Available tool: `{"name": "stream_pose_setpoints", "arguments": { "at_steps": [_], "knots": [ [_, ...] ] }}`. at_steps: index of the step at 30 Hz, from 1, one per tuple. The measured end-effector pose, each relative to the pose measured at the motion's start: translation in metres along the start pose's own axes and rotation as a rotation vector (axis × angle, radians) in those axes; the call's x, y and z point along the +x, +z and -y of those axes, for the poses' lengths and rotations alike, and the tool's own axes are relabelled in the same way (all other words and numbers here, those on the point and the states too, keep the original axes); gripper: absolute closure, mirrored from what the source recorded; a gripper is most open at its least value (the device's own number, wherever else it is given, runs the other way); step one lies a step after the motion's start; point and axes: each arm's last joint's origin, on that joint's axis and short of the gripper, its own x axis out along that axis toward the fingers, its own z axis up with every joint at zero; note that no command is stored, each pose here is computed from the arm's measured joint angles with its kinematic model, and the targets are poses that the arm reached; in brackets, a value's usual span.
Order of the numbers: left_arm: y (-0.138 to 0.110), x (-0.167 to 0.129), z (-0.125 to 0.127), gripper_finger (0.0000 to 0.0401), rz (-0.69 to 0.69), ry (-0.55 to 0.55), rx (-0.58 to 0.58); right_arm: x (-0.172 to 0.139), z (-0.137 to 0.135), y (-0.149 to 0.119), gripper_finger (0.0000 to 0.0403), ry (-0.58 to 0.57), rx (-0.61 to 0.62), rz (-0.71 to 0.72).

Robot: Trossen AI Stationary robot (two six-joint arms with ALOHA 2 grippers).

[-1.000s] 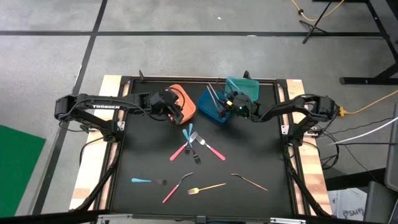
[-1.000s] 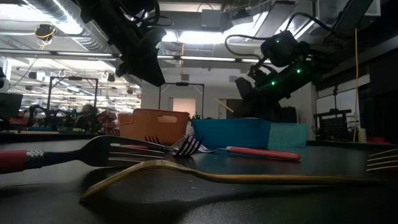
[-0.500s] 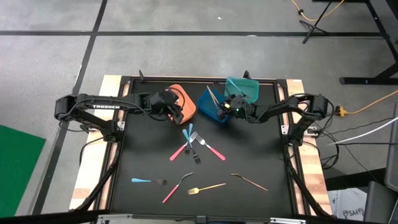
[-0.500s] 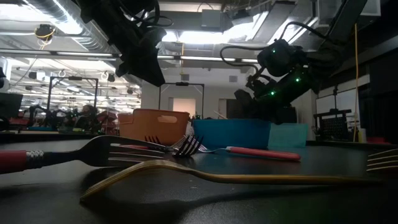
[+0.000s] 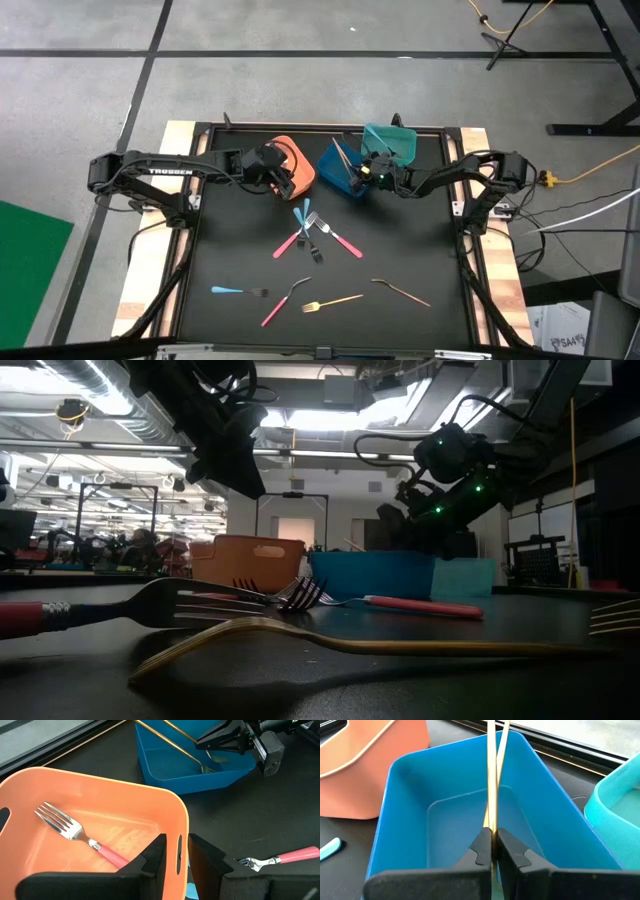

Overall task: Sort silverware by color (type)
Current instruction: Put the gold fork into the blue bin

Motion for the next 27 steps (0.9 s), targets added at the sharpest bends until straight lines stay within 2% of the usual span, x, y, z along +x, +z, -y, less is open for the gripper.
{"name": "stream_pose_setpoints", "arguments": {
  "at_steps": [20,23,27],
  "knots": [
    [0.0,0.0,0.0,0.0328,0.0,0.0,0.001,0.0,0.0,0.0,0.0399,0.0,-0.001,-0.001],
    [0.0,0.0,0.0,0.0328,0.0,0.0,0.001,0.0,0.0,0.0,0.0383,0.0,-0.001,0.0],
    [0.0,-0.0001,0.0001,0.0328,0.0,0.0,0.001,0.0001,0.0001,0.0001,0.0339,0.0,-0.001,0.0]
  ]
}}
